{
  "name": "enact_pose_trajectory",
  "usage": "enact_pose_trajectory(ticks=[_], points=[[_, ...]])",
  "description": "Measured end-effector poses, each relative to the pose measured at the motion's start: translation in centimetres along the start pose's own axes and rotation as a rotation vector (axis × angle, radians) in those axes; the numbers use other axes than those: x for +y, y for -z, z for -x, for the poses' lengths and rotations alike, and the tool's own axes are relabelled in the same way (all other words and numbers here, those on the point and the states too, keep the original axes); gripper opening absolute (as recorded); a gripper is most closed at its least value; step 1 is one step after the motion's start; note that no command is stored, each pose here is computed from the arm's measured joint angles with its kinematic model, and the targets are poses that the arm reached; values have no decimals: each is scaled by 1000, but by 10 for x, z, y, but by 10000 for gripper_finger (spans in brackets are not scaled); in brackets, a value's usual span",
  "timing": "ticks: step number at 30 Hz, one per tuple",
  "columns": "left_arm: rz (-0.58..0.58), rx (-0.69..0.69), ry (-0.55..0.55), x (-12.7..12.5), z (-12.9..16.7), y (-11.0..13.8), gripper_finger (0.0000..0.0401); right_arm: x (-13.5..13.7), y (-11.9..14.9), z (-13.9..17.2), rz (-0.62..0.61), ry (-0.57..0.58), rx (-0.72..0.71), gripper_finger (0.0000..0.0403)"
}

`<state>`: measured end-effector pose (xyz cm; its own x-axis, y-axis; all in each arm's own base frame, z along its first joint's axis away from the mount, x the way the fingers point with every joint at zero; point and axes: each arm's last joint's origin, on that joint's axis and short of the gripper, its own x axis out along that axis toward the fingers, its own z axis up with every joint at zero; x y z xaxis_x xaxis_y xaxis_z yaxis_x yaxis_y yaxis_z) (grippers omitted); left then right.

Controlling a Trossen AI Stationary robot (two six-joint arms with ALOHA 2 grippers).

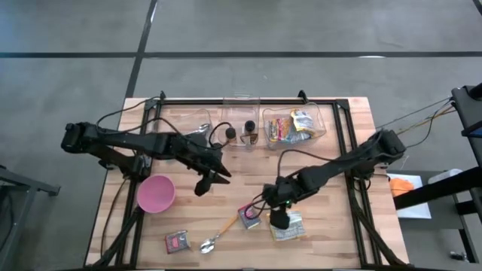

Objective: Pick & Place Food Item
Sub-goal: Put the yellow noodle pack into the right transparent bin

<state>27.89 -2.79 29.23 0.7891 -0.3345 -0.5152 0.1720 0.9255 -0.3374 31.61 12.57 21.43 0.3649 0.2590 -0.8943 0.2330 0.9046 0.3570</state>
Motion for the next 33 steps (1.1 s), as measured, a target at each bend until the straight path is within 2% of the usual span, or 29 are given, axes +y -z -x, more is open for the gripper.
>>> enact_pose_trajectory(ticks=[5, 13, 19, 27, 33], points=[[58, -95, 43, -2, 10, 21, 132, 0, -1, -14, -4, -2, 41, 274], [145, -83, 46, 1, 25, 54, 132, -4, 2, -43, 12, -9, 136, 274], [157, -62, 59, -1, 27, 59, 132, -4, -1, -54, 9, -34, 124, 274], [131, -48, 64, -2, 26, 61, 132, -11, -4, -63, -11, -11, 137, 274], [128, -29, 61, -2, 26, 63, 132, -14, -1, -76, -19, -18, 186, 263]])
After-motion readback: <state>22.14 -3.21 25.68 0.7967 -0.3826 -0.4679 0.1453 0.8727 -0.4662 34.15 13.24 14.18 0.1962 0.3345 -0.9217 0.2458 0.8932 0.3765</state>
